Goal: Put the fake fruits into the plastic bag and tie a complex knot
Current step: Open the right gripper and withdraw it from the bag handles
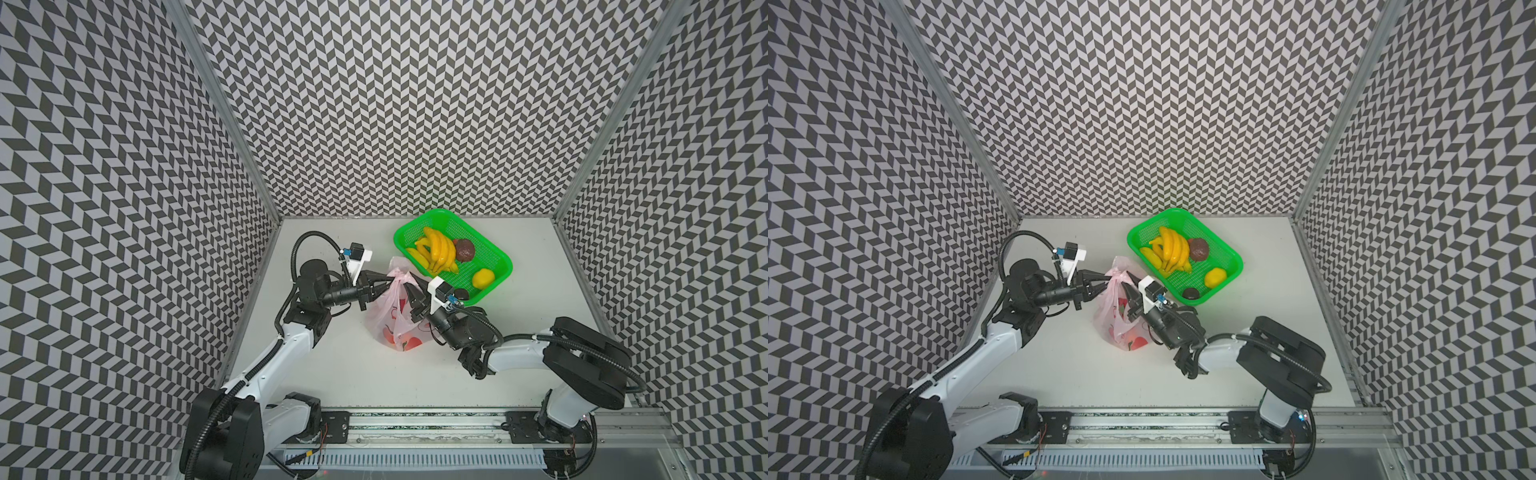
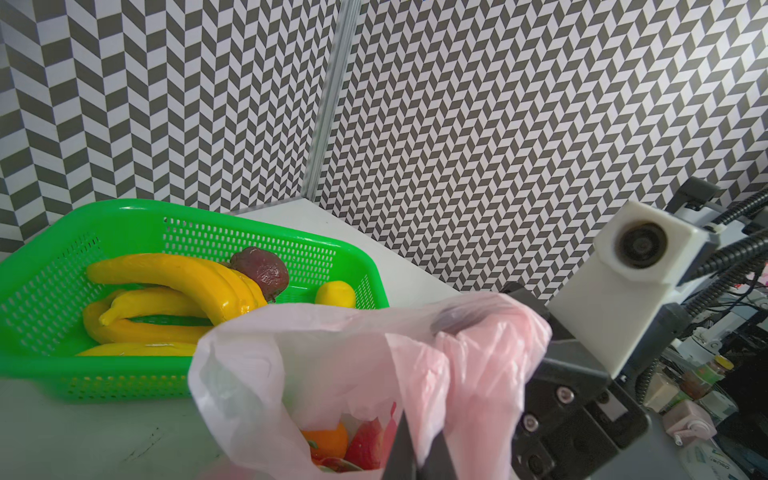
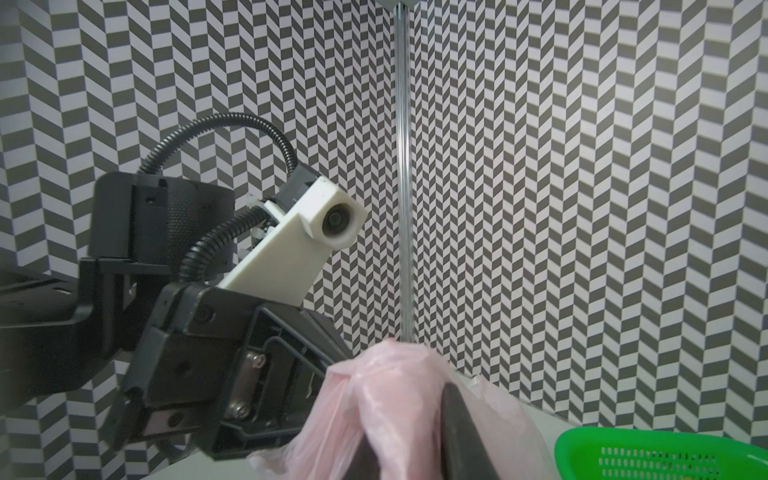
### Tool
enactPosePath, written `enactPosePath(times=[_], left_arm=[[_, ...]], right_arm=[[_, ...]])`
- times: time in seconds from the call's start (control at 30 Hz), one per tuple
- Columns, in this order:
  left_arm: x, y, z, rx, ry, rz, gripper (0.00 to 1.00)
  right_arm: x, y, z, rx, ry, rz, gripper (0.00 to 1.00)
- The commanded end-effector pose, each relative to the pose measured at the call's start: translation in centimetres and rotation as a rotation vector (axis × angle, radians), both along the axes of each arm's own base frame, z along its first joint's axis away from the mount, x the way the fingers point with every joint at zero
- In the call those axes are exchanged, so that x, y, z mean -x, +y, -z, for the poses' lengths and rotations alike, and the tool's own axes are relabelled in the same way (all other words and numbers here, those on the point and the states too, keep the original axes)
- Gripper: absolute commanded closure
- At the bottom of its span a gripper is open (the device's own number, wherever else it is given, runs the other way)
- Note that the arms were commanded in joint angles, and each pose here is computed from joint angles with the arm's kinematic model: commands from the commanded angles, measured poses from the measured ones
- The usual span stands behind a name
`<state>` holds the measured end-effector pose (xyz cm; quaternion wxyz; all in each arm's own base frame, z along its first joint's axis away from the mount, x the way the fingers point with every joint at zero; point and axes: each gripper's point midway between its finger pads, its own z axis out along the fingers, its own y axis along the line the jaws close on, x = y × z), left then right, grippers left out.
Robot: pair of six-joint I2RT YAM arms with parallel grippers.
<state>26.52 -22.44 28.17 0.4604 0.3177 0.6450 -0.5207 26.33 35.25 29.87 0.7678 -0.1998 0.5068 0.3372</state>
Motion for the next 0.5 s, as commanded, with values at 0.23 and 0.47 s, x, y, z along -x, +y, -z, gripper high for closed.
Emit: enactPosePath(times=[0.23, 0.47], left_arm=[[1.7, -0.8, -1.0, 0.025, 0.004, 0.057, 1.00], [2.2, -1.1, -1.1, 0.026, 0.018, 0.065, 1.00]], right_arm=[[2.3, -3.9, -2.0, 0.037, 0.010, -0.018, 0.25], [4.7, -5.2, -3.7, 0.164, 0.163, -0.155, 0.19]])
